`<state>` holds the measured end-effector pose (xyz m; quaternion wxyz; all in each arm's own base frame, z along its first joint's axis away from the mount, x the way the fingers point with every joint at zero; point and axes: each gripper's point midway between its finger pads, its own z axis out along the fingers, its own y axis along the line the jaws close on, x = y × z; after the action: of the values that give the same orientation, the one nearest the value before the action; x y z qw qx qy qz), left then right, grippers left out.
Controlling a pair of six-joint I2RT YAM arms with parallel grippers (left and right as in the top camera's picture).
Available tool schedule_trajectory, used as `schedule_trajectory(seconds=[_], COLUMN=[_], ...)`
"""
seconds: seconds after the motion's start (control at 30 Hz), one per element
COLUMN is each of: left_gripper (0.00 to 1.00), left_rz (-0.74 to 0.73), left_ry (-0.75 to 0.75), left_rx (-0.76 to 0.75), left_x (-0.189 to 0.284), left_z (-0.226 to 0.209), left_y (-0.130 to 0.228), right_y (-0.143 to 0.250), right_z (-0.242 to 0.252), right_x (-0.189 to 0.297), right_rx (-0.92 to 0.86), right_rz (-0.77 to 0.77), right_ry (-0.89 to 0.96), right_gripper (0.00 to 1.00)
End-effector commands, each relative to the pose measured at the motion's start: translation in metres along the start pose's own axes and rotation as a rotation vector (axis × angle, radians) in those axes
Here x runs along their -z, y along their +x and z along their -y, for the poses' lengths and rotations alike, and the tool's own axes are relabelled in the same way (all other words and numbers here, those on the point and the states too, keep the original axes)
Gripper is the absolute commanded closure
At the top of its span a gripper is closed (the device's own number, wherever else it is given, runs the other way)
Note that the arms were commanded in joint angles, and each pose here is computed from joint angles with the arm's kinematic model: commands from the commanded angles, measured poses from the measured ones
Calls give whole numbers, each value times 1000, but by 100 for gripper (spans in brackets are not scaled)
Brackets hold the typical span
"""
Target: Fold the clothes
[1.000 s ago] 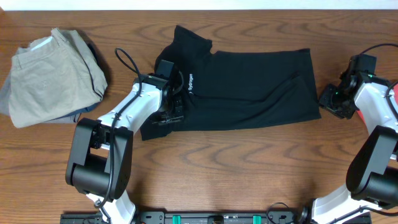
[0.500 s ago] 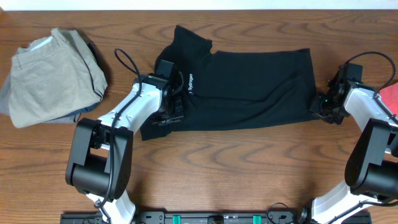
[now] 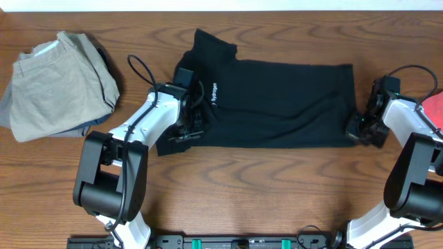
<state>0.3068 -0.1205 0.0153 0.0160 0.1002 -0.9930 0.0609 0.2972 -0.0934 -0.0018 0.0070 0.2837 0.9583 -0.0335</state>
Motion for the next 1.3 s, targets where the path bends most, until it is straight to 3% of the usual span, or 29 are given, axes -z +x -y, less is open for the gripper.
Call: schedule_trajectory(seconds=[0.0, 0.17, 0.4, 0.53, 0.77, 0.9, 1.1, 1.27], left_gripper=[72, 72, 72, 72, 67, 64, 51, 44], left_rz=[-19, -11, -82, -76, 80, 234, 298, 277], left_ry=[-30, -87, -135, -129, -29, 54, 96, 141], left_rx=[4, 80, 140, 120, -44, -225, -537, -677], left_x=[-5, -9, -32, -33, 17, 58, 68, 46], left_z=[-6, -19, -40, -39, -9, 25, 76, 117], left_y=[5, 8, 39, 38, 6, -5, 19, 41], right_y=[12, 17, 34, 42, 43, 41, 41, 43], right_z=[45, 58, 75, 78, 77, 74, 74, 68], right_x=[-5, -5, 0, 1, 1, 0, 0, -1], right_rx=[-104, -131, -138, -140, -140, -143, -143, -144], right_rz=[-24, -53, -123, -154, -159, -156, -157, -168], right_ry=[205, 221, 289, 298, 292, 276, 274, 243], right_gripper=[99, 99, 99, 90, 89, 90, 89, 89])
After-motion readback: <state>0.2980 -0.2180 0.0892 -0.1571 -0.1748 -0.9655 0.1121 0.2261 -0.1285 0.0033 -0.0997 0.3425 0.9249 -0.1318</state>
